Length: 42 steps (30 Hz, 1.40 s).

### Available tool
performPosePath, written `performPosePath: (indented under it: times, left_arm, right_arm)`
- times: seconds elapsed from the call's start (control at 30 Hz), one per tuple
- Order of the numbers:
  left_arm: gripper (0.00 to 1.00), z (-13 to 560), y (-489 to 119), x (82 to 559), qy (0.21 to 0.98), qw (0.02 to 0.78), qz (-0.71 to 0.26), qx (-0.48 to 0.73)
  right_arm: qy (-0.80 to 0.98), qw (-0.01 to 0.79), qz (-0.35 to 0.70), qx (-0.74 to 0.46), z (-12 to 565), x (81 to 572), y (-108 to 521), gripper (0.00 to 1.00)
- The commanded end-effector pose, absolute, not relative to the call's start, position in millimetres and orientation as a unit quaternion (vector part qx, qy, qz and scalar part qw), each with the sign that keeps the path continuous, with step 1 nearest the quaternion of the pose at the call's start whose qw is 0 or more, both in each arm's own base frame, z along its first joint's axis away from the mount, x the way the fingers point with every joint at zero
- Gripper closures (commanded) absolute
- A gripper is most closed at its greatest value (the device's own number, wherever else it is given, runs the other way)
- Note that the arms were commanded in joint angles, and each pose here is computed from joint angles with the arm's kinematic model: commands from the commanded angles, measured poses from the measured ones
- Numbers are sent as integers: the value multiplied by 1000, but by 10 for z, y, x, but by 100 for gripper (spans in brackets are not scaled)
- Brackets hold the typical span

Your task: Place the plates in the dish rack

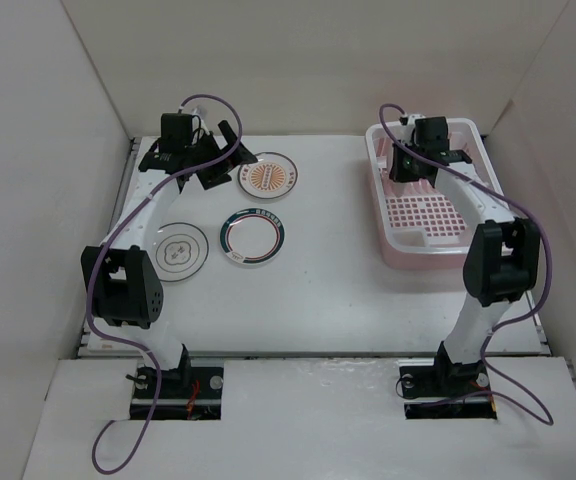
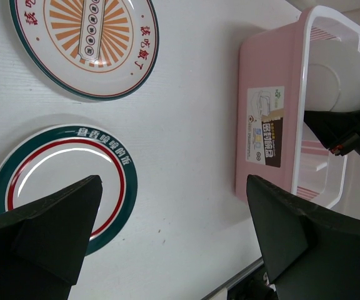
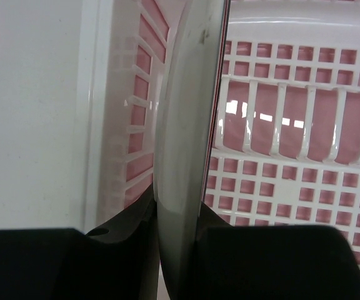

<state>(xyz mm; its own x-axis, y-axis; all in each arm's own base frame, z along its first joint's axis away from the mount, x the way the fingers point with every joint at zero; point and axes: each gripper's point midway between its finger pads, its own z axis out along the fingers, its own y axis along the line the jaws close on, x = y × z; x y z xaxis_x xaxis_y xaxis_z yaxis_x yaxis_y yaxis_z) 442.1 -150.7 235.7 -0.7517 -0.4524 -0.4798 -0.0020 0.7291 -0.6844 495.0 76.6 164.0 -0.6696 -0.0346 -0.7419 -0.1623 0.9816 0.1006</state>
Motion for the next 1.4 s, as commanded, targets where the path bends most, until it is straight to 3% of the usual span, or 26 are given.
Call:
performPosePath:
  times: [0.0, 0.27, 0.5, 0.63, 0.87, 1.07, 1.37]
  left_arm:
    - [0, 2616, -1488, 4358, 858, 361, -348, -112]
    - [0, 2614, -1485, 4358, 858, 363, -347, -108]
    - [0, 2615, -1482, 4334, 858, 363, -347, -108]
    - [0, 2612, -1479, 4334, 859, 364, -345, -104]
    - [0, 2597, -1478, 4320, 861, 361, -344, -106]
    - [0, 2558, -1479, 4333, 862, 357, -343, -107]
    - [0, 2517, -1484, 4370, 864, 353, -342, -108]
  right_arm:
    - [896, 432, 85, -57, 1858, 5061, 831, 100]
    - [905, 420, 57, -47, 1746, 5039, 762, 100]
    - [909, 413, 39, -54, 1699, 5020, 815, 94]
    - [915, 399, 31, -55, 1612, 5007, 829, 83]
    - [915, 399, 31, -55, 1605, 5030, 832, 74]
    - [911, 408, 36, -56, 1694, 5040, 850, 55]
    - [902, 425, 56, -54, 1891, 5025, 910, 45]
